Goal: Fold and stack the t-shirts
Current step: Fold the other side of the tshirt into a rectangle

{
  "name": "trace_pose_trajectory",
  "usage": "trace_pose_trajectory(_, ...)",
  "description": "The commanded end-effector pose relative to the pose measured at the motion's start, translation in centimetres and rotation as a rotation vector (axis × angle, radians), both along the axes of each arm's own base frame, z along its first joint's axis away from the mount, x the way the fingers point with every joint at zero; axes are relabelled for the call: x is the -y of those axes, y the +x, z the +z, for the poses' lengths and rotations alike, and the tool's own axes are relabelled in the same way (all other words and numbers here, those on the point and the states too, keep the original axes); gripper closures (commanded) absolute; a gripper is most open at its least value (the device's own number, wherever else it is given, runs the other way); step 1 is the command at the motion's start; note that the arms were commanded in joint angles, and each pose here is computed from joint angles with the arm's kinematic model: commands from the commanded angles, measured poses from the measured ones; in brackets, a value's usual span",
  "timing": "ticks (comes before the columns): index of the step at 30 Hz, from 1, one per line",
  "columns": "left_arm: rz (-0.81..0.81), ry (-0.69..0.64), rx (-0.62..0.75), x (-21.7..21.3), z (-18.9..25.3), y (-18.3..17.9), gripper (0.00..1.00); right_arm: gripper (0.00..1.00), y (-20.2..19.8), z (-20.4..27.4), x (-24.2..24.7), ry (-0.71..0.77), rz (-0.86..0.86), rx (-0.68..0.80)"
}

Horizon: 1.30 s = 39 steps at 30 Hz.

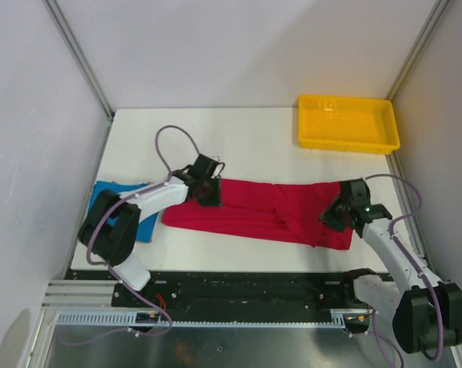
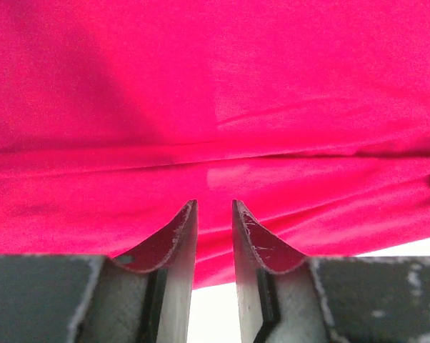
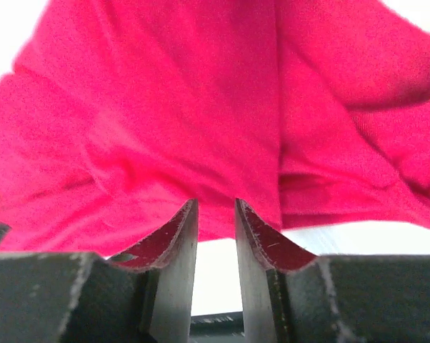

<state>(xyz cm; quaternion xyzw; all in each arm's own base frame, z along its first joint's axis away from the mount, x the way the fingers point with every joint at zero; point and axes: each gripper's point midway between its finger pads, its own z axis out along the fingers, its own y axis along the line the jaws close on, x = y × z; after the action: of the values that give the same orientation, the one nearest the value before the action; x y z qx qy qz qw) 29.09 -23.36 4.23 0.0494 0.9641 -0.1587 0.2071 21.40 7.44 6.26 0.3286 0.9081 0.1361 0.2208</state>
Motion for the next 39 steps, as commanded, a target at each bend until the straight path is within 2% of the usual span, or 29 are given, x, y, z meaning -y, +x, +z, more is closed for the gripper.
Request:
trace_pose_trajectory(1, 0.185, -0.008, 0.068, -4.5, 2.0, 1.7, 0.69, 0.68, 4.6, 3.3, 2.9, -0.051, -0.104, 0.113)
trace_pose_trajectory(8, 0.376, -0.058, 0.009, -9.0, 1.3, 2.3, 0.68, 0.67, 10.4, 2.2, 8.5, -0.076, -0.291, 0.172)
trace_pose_trajectory(15, 0.481, -0.056, -0.050, -11.0, -0.4, 2.5, 0.69, 0.62, 14.4, 1.3, 10.4, -0.088, -0.322, 0.237)
trace_pose_trajectory(28, 0.550, -0.023, -0.088, -12.8, -2.0, 2.0, 0.69, 0.59, 17.2, -0.3, 10.5, -0.073, -0.273, 0.283)
trace_pose_trajectory(39, 0.573, -0.010, -0.101, -13.4, -2.5, 1.8, 0.70, 0.64, 17.8, -0.8, 9.5, -0.032, -0.251, 0.284)
